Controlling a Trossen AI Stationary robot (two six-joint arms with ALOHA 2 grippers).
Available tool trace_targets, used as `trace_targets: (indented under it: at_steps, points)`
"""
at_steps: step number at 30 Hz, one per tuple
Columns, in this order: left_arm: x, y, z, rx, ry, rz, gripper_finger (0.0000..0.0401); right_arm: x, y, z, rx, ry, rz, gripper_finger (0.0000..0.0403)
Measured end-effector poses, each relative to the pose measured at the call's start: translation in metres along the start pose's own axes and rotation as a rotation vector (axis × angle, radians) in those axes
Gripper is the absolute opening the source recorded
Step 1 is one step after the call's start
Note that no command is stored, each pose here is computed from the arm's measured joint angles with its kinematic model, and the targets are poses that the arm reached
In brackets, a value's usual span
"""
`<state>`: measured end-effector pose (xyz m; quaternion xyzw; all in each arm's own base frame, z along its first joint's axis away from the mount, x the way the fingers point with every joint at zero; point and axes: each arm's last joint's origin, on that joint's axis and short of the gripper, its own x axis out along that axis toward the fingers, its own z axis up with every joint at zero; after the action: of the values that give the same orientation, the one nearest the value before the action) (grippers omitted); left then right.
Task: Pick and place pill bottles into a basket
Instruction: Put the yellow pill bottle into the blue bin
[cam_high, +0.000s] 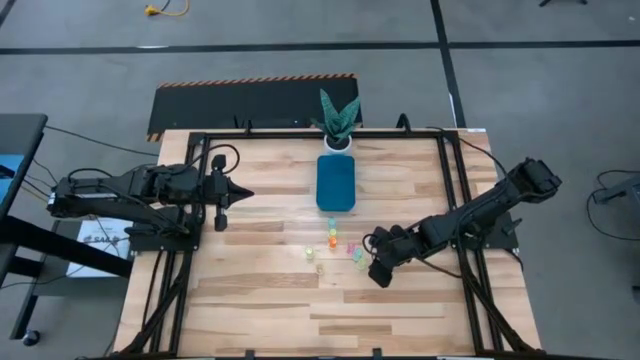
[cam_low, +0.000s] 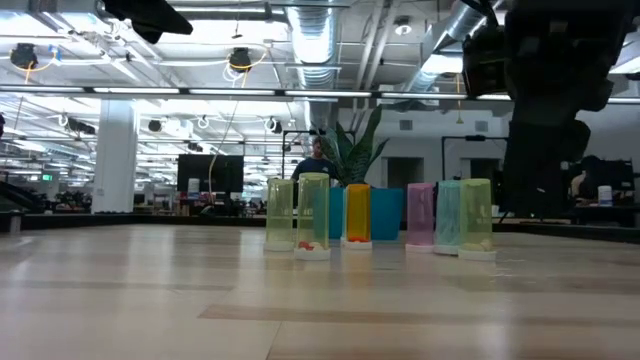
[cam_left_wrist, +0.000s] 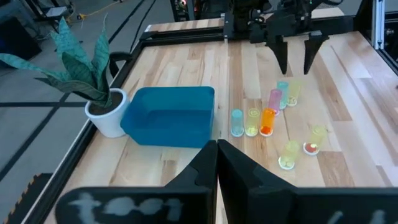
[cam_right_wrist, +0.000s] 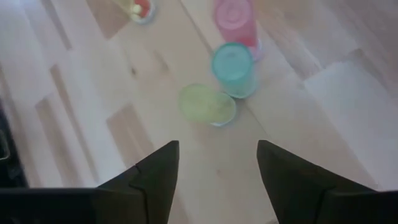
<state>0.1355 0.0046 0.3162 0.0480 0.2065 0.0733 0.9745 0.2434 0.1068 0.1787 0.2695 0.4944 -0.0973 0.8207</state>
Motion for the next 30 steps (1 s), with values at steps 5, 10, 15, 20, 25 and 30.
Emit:
trace_targets:
  at_steps: [5,10,15,20,25,30]
  points:
    - [0.000,0.000,0.000,-0.002,-0.001,-0.001,0.0000,0.000,0.001,0.001,-0.001,-0.007,0.010,0.0214]
    - [0.000,0.000,0.000,-0.007,-0.001,-0.001,0.0000,0.000,-0.001,0.004,0.015,-0.011,0.005,0.0214]
    - [0.000,0.000,0.000,-0.019,-0.001,-0.001,0.0000,0.001,-0.003,0.006,0.026,-0.018,0.004,0.0214]
    - [0.000,0.000,0.000,-0.020,-0.001,-0.001,0.0000,0.005,-0.002,0.007,0.027,-0.020,0.011,0.0214]
    - [0.000,0.000,0.000,-0.020,-0.003,-0.001,0.0000,0.013,-0.002,0.006,0.026,-0.009,0.004,0.0214]
    - [0.000,0.000,0.000,-0.020,-0.002,-0.001,0.0000,0.021,0.000,0.006,0.025,-0.003,0.004,0.0214]
